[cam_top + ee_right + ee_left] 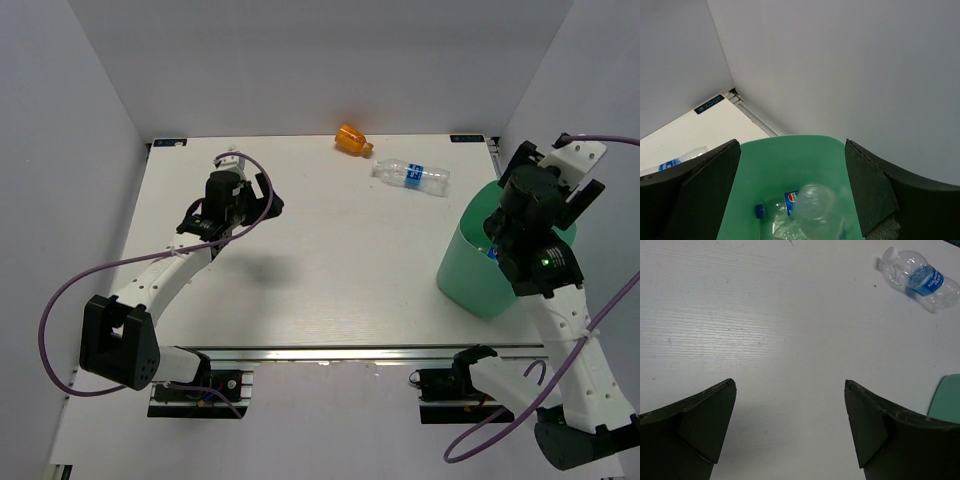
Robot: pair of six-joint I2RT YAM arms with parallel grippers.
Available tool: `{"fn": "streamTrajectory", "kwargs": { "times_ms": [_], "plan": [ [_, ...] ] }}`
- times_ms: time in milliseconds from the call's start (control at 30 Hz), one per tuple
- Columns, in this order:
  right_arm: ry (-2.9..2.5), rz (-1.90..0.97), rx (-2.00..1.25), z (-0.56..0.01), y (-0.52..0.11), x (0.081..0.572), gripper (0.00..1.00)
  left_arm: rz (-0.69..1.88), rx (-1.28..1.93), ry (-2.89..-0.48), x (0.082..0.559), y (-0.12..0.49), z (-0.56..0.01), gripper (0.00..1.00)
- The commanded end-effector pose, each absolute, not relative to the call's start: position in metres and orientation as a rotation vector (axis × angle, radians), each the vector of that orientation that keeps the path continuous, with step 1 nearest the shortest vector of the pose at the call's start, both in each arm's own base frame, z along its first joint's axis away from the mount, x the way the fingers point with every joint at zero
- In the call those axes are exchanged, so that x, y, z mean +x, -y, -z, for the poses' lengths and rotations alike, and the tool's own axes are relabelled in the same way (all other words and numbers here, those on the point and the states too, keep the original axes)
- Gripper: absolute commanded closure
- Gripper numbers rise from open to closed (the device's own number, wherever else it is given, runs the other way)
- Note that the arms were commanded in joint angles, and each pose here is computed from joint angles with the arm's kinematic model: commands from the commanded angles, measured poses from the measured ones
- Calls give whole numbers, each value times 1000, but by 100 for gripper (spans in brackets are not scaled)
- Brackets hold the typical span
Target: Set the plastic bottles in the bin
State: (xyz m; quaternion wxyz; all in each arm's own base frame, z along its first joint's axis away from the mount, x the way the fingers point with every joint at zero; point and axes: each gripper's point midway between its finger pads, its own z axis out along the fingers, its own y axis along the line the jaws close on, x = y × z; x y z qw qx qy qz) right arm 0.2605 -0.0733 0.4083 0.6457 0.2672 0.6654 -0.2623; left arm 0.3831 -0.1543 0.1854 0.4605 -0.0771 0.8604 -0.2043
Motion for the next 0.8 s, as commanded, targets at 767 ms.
{"fn": "streamTrajectory", "kwargs": {
  "times_ms": [767],
  "plan": [
    [-1813, -191, -804, -321, -300, 421, 11, 365, -439, -2091, 340, 107, -179, 2]
  ]
}}
